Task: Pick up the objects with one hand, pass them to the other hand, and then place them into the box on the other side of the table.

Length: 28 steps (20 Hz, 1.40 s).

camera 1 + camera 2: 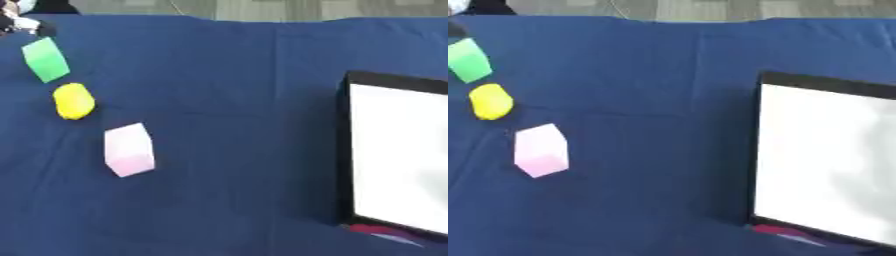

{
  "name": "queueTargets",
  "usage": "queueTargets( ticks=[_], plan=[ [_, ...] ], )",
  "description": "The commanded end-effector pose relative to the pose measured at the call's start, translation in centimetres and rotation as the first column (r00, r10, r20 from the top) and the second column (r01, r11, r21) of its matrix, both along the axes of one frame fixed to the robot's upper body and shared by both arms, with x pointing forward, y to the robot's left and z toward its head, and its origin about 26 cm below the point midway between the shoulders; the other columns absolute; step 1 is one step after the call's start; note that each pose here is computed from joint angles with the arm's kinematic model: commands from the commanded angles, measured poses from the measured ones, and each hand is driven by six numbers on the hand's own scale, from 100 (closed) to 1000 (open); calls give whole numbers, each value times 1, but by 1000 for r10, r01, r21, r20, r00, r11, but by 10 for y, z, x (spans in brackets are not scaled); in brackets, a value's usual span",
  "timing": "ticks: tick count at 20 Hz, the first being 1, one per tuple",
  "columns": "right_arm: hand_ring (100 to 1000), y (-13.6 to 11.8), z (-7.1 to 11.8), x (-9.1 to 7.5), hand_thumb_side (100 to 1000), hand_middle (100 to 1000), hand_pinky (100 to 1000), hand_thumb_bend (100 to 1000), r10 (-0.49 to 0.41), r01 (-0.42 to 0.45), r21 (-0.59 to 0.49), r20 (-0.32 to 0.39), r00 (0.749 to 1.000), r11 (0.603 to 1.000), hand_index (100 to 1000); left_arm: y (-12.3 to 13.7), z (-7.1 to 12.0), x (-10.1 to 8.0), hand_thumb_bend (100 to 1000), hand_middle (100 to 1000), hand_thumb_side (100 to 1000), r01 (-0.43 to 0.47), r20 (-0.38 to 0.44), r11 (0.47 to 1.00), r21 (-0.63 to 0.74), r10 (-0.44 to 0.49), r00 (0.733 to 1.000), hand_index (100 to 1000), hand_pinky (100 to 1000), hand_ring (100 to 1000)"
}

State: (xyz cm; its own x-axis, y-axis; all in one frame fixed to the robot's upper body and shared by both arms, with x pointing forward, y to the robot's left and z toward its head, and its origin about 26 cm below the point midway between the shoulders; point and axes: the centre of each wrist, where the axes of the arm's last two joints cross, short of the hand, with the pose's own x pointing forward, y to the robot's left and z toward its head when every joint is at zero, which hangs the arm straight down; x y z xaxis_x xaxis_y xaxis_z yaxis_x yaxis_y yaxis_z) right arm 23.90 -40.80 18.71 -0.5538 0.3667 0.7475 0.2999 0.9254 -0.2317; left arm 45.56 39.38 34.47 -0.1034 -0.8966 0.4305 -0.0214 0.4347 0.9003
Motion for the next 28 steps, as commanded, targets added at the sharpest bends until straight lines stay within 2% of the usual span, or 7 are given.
queueTargets(
  ticks=[1, 6, 10, 13, 16, 20, 28],
  plan=[
    [907, 1, 9, -1, 346, 727, 863, 100, 11, -10, -45, 22, 1000, 999, 977, 7, 14, -2, 919, 734, 242, -47, -9, 997, 64, 48, 999, 818, 854, 802],
    [905, 3, 10, 1, 348, 725, 863, 100, 22, -21, -58, 23, 999, 998, 977, 5, 17, 3, 944, 734, 212, -112, -45, 983, 146, 119, 992, 807, 859, 808],
    [903, 5, 9, 2, 352, 722, 863, 100, 26, -25, -69, 17, 1000, 997, 975, 11, 21, 2, 841, 742, 109, -171, -51, 971, 166, 182, 982, 801, 861, 815],
    [902, 6, 7, 2, 353, 721, 862, 100, 23, -22, -78, 13, 1000, 997, 974, 18, 21, 0, 745, 744, 100, -199, -63, 965, 172, 213, 975, 795, 860, 815],
    [902, 7, 6, 2, 355, 719, 862, 100, 18, -18, -84, 10, 1000, 996, 974, 23, 21, -2, 727, 744, 100, -214, -64, 961, 174, 228, 972, 793, 859, 814],
    [900, 11, 5, 5, 367, 716, 862, 100, 27, -27, -82, -3, 1000, 996, 974, 30, 22, -6, 709, 717, 100, -271, 6, 948, 167, 274, 962, 784, 844, 797],
    [900, 13, 8, 7, 369, 716, 863, 100, 34, -34, -95, 0, 999, 995, 974, 59, 3, -11, 674, 734, 100, -436, 7, 891, 129, 439, 899, 781, 854, 811]
  ],
)
